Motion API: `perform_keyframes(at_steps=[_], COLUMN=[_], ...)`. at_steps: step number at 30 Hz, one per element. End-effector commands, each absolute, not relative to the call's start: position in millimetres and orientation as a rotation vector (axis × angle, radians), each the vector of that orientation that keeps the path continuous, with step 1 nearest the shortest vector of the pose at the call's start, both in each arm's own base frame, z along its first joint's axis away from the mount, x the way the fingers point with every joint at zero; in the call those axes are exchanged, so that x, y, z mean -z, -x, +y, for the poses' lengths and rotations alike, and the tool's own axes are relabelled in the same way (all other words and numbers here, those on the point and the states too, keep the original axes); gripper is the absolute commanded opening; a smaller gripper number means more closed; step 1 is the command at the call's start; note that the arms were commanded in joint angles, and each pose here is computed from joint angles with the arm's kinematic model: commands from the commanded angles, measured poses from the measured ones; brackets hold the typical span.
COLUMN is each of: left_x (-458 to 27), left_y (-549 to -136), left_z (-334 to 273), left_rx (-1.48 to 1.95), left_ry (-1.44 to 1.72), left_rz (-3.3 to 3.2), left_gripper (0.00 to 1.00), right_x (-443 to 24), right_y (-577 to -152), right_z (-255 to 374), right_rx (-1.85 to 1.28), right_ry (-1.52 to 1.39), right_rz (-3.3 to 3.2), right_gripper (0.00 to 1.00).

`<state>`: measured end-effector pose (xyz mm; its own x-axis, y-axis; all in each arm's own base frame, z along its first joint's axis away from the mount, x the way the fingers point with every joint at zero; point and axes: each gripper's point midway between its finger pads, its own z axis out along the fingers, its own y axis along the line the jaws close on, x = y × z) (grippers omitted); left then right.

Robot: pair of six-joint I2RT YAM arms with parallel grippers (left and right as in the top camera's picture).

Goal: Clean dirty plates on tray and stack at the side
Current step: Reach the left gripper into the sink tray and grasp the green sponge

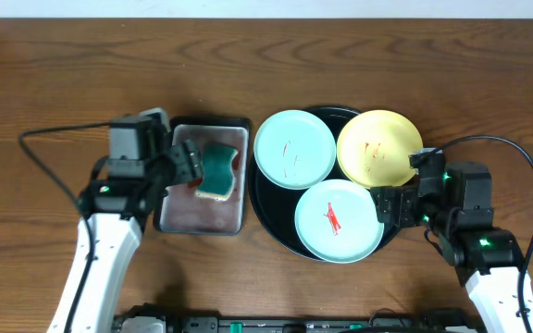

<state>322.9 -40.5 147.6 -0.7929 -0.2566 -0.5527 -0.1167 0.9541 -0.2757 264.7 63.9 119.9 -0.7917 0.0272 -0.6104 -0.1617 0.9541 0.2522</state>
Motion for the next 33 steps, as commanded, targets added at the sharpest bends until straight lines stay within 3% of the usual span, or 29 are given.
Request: perform_keyframes(at_steps=[1,9,16,21,25,27,29,30,33], left_x=[-133.6,-75.7,-34.7,-15.8,0.0,6.3,7.9,7.1,-1.1], left_y=[-339.7,-354.4,-354.8,-349.8,-344.9,-342.8,-342.1,-342.6,-344.9], left_z=[-56.6,-88.0,-89.1,-88.0,-86.8,-86.1,-85.8,-85.9,-86.3], left_rx=[0.204,0.165,0.139,0.127,0.11,0.103,0.1,0.101,0.11], left_ry=[0.154,0.051,0.058,0.081,0.081,0.081,0.081,0.083,0.087], left_rz=[2.509,2.618,2.709,2.763,2.807,2.825,2.83,2.827,2.806], left_gripper=[0.8,0.78,0.59,0.56,0.47,0.37,0.14,0.08,0.07], right_x=[-129.4,-129.3,-129.5,-129.4,-129.7,-129.5,-129.4,-129.4,-129.4], right_y=[-269.2,-269.2,-269.4,-269.3,-269.7,-269.5,-269.3,-269.3,-269.3], right_z=[65.0,65.0,64.9,64.9,64.9,64.9,64.9,64.9,64.9], right_rx=[-0.397,-0.397,-0.396,-0.396,-0.396,-0.396,-0.396,-0.396,-0.396], right_ry=[0.1,0.101,0.101,0.1,0.101,0.101,0.1,0.1,0.1], right_rz=[2.431,2.432,2.431,2.431,2.429,2.43,2.431,2.431,2.431], right_gripper=[0.99,0.99,0.99,0.99,0.99,0.99,0.99,0.99,0.99])
